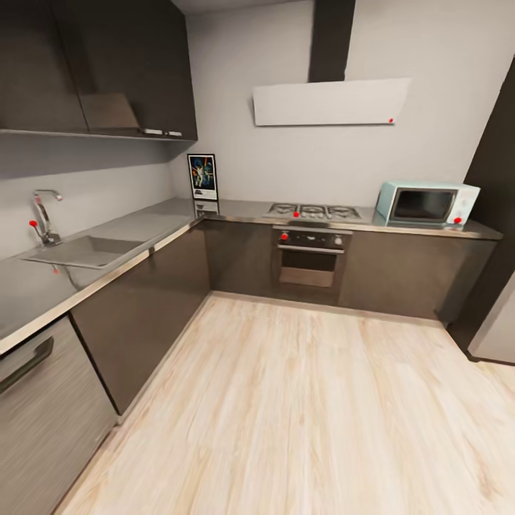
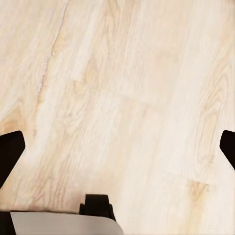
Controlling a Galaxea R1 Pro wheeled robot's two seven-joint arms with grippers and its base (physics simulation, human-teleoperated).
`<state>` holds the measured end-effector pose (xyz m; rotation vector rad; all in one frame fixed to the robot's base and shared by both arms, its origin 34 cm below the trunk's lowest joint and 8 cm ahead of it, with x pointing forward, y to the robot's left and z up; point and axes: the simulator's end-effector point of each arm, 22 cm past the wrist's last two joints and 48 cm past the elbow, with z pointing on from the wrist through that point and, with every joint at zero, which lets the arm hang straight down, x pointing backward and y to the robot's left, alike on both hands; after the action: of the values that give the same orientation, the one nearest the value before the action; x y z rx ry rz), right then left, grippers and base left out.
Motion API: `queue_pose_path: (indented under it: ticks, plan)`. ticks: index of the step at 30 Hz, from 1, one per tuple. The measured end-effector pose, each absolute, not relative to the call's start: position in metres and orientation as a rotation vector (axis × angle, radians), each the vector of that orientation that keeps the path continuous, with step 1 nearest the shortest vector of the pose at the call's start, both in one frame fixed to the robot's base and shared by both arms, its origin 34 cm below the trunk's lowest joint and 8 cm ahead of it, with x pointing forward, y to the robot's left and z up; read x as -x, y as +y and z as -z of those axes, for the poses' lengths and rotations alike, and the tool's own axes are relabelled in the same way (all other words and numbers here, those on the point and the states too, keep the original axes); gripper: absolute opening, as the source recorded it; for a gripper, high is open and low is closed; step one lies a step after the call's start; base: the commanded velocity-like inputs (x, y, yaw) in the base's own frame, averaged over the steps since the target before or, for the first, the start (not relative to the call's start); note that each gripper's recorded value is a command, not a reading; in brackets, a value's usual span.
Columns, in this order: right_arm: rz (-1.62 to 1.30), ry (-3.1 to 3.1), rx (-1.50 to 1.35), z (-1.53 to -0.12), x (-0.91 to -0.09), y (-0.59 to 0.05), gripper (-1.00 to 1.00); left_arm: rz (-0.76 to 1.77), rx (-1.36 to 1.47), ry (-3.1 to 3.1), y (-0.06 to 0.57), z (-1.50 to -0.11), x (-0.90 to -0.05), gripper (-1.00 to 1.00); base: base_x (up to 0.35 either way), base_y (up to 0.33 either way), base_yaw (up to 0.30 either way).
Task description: Pick up the poster from the kitchen countertop and hang it on one of the wall nails in the kitchen.
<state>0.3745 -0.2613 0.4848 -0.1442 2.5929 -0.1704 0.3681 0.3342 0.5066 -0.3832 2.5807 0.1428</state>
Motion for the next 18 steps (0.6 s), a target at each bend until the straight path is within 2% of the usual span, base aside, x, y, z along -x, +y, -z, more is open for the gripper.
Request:
queue_pose_path:
  ticks: [18]
  plan:
    - [0.17,2.595,0.149,-0.4843,-0.3735,-0.264,1.0,-0.142,0.383,2.579,0.3341,-0.5068,-0.3685,1.0,0.34,0.0,0.02]
